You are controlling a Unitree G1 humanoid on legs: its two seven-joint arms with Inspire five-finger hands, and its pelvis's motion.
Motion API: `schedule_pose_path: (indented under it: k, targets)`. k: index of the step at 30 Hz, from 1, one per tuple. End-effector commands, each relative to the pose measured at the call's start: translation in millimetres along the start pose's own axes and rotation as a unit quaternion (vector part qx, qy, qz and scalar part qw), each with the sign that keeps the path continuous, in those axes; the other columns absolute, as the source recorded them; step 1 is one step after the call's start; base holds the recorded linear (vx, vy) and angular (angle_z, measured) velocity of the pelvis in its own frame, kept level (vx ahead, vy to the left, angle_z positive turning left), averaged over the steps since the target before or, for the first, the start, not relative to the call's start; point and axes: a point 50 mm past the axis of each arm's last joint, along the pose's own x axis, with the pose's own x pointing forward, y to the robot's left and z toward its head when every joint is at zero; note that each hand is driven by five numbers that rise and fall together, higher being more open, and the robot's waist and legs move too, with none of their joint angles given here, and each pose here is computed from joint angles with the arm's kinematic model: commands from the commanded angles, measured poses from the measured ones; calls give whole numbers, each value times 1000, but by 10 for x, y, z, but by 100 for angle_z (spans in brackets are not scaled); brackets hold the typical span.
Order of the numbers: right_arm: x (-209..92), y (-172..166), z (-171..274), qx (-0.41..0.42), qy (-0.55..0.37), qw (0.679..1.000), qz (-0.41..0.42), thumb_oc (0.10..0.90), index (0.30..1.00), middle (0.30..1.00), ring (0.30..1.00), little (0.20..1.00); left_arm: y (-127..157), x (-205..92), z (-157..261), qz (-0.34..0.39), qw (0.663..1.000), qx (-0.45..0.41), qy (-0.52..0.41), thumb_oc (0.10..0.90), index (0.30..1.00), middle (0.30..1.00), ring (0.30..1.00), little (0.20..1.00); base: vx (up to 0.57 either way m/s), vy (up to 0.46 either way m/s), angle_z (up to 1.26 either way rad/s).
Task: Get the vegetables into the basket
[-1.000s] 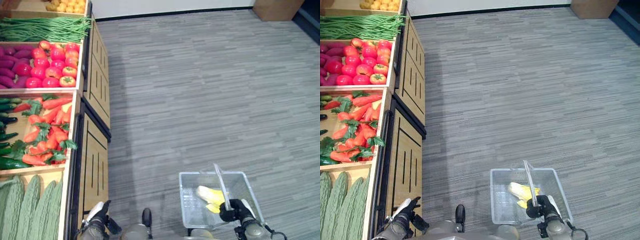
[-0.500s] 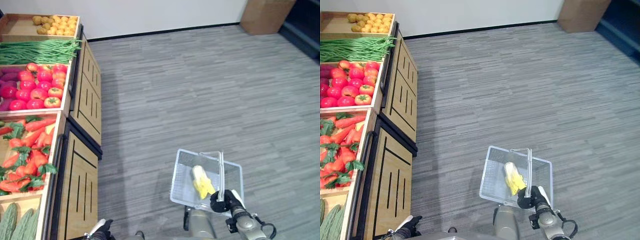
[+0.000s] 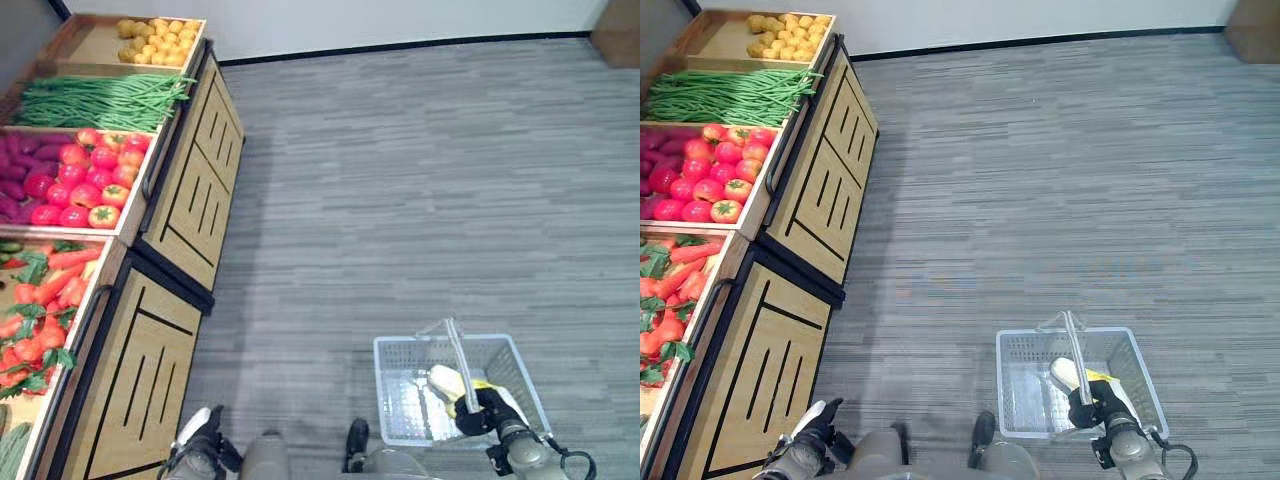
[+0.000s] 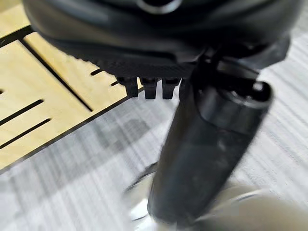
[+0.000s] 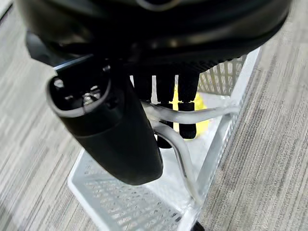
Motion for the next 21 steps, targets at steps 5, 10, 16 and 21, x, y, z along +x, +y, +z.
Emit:
schedule_pose_path:
  k: [5,10,16,21]
  targets:
    - [-13,-196,195,-28,-71,997,-31,400,300,300,300,300,53,2,-17,7,999,32,-7,900,1000,1000,1000,1000,182,116,-38]
    - [-7,-19,152,-20,-53,998,-8,400,300,300,300,300,101,6,-36,8,999,40,-8,900,1000,1000,1000,1000,183,258,-21]
    - [20,62,251,-18,-64,998,3,400,300,300,300,300,209,18,-64,22,999,37,-2,900,1000,1000,1000,1000,89,186,9]
    - [30,92,293,-19,-69,997,10,400,300,300,300,300,243,18,-75,26,999,37,-3,900,1000,1000,1000,1000,40,124,7]
